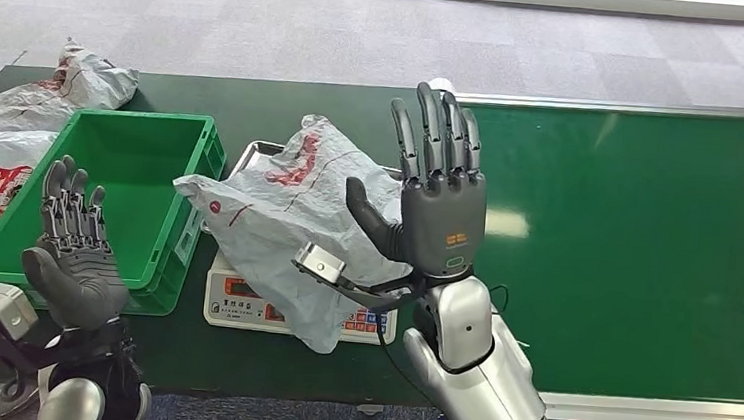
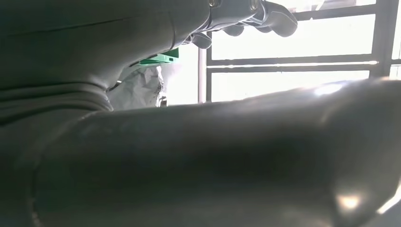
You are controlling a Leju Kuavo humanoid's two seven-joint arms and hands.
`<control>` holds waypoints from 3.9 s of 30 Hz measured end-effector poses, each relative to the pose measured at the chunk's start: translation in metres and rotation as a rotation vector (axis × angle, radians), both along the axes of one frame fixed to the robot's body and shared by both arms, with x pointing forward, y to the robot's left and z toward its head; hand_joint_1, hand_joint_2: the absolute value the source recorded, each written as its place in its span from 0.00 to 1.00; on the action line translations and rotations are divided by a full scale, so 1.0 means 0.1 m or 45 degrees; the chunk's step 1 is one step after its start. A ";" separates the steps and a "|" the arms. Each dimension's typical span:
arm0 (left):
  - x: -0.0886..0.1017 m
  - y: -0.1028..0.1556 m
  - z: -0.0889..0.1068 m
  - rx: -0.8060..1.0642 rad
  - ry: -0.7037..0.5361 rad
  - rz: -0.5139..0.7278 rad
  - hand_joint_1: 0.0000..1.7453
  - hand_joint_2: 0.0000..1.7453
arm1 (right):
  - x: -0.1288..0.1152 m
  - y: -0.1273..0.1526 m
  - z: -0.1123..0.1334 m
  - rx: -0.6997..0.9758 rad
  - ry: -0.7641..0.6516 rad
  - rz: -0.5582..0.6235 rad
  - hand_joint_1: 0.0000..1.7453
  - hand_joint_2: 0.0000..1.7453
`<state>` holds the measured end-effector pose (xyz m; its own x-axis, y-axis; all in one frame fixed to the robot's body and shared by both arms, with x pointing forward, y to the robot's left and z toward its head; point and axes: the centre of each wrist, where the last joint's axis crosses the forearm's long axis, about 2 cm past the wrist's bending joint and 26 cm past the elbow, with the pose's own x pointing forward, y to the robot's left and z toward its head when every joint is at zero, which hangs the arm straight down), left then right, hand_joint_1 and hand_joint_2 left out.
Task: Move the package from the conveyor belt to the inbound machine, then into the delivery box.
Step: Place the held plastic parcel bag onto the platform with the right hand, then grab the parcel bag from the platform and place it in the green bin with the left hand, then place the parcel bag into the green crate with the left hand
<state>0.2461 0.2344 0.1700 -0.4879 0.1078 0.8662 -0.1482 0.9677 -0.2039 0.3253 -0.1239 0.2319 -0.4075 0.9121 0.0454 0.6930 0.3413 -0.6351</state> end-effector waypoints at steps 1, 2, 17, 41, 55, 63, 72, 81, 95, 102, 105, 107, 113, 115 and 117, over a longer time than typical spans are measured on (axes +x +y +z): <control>0.00 0.00 0.00 0.000 0.000 0.000 0.00 0.00 | 0.00 0.00 0.01 0.002 -0.003 -0.001 0.00 0.00; 0.00 0.00 0.00 -0.001 0.000 0.000 0.00 0.00 | -0.01 -0.01 0.01 0.004 -0.006 -0.002 0.00 0.00; 0.00 -0.01 0.00 0.195 -0.010 0.115 0.00 0.00 | -0.43 -0.22 0.23 0.300 -0.300 0.394 0.00 0.75; 1.37 -1.05 -0.04 2.000 0.186 -1.072 0.00 1.00 | -0.82 -0.47 0.43 0.684 -0.619 0.541 0.00 1.00; 1.40 -1.30 -0.18 2.119 0.186 -1.109 1.00 1.00 | -0.77 -0.37 0.38 0.729 -0.573 0.594 0.00 1.00; 1.49 -1.25 -0.03 2.090 0.174 -1.032 1.00 1.00 | -0.77 -0.37 0.38 0.737 -0.571 0.596 0.00 1.00; 1.54 -1.04 0.11 2.061 0.148 -0.957 1.00 1.00 | -0.77 -0.37 0.38 0.743 -0.567 0.596 0.00 1.00; 1.64 -0.56 0.38 2.020 0.140 -0.836 1.00 1.00 | -0.79 -0.38 0.33 0.737 -0.541 0.583 0.00 1.00; 1.80 0.22 0.92 2.034 0.070 -0.371 1.00 1.00 | -0.80 -0.41 0.30 0.732 -0.538 0.594 0.00 1.00; 1.91 0.66 1.12 2.077 0.077 -0.054 1.00 1.00 | -0.80 -0.43 0.28 0.712 -0.534 0.593 0.00 1.00; 1.97 0.87 1.09 2.069 0.128 0.059 1.00 1.00 | -0.80 -0.43 0.27 0.705 -0.531 0.592 0.00 1.00; 1.99 1.00 1.05 2.069 0.168 0.105 1.00 1.00 | -0.81 -0.44 0.26 0.704 -0.527 0.591 0.00 1.00; 2.01 1.45 0.76 2.084 0.413 0.183 1.00 1.00 | -0.81 -0.45 0.24 0.704 -0.518 0.592 0.00 1.00; 1.98 1.59 0.58 2.084 0.504 0.171 1.00 1.00 | -0.81 -0.45 0.24 0.704 -0.518 0.593 0.00 1.00; 1.91 1.69 0.37 2.089 0.591 0.153 0.85 1.00 | -0.81 -0.46 0.24 0.703 -0.518 0.593 0.00 1.00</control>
<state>0.4374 0.4039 0.2070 -0.1205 -0.9892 0.0839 0.0141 0.0828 0.9965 0.2439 -0.1695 0.2558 -0.8192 0.5356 0.2050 0.5432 0.8393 -0.0222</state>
